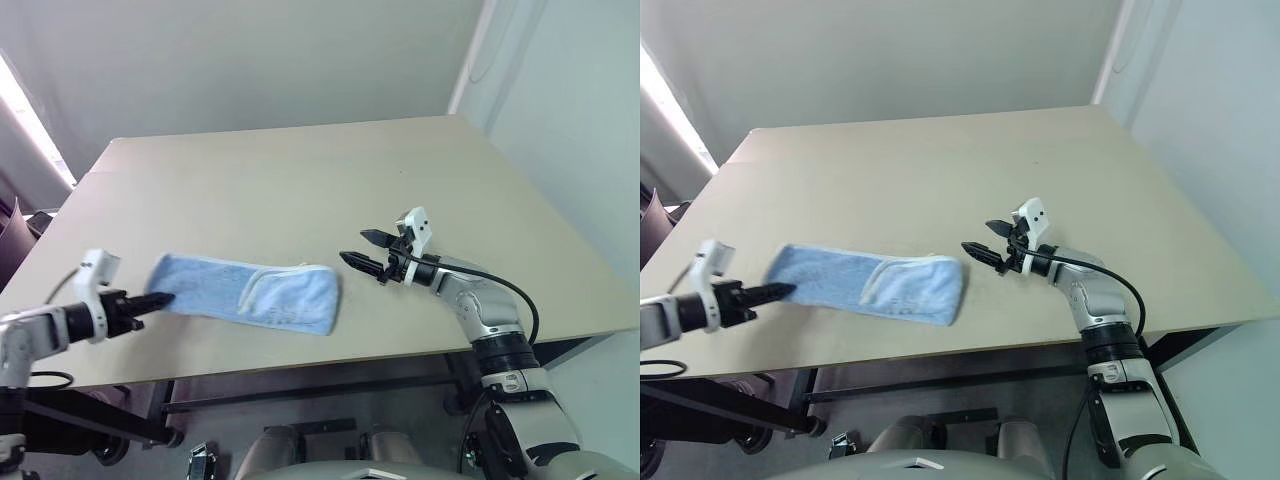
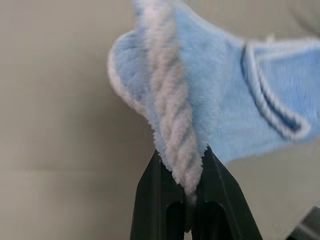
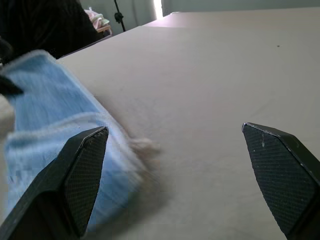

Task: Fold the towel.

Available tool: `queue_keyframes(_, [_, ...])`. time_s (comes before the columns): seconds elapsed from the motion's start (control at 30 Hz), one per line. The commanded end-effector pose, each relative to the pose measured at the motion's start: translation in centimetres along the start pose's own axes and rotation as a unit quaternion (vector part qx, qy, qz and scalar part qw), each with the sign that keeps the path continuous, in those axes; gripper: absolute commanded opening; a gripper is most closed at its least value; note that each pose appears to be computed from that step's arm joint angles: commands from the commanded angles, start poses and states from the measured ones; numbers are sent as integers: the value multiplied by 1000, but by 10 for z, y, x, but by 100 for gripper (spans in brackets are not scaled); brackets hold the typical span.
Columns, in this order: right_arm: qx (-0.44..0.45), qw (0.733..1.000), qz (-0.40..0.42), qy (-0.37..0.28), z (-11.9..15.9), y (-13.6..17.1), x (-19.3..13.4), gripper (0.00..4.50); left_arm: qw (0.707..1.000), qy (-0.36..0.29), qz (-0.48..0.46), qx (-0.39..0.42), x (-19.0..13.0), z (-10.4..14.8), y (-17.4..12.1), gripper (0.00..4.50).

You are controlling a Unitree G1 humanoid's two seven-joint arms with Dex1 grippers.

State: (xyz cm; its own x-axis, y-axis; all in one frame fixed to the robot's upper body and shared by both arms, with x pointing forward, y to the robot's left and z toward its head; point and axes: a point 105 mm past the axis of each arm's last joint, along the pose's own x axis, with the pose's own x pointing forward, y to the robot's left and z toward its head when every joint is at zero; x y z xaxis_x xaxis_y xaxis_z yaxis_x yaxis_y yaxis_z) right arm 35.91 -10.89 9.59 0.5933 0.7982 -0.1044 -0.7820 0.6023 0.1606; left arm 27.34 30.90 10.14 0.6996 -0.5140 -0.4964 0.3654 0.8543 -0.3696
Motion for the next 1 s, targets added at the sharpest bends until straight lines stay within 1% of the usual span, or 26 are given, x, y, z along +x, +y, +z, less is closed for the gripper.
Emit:
queue_keyframes(0.03, [-12,1000,-24,-11,9,-10,-4,450,997,-34,-55,41,0,32,-29,3])
queue_keyframes(0.1, [-12,999,-36,-4,5,-14,-5,450,993,-26,-94,68,9,37,-52,3])
queue_keyframes(0.17, [-13,999,-48,4,0,-17,-6,450,985,-11,-147,89,18,37,-81,3])
queue_keyframes(0.2, [-14,999,-52,7,-1,-18,-6,450,982,-3,-164,96,22,35,-91,3])
queue_keyframes(0.37, [-18,996,-84,13,-6,-25,-9,450,963,42,-234,124,41,18,-124,3])
queue_keyframes(0.5, [-13,994,-108,8,-8,-31,-17,450,951,68,-272,130,56,8,-138,3])
queue_keyframes(0.77, [-12,988,-154,12,-15,-39,-36,450,935,104,-315,127,93,-10,-150,3])
queue_keyframes(0.87, [-10,986,-166,10,-15,-41,-38,450,933,104,-320,132,105,-9,-151,3])
queue_keyframes(0.97, [-12,985,-174,13,-16,-43,-40,450,924,108,-339,140,114,-10,-156,3])
queue_keyframes(1.0, [-12,984,-175,14,-16,-43,-41,450,922,111,-343,144,117,-12,-157,27])
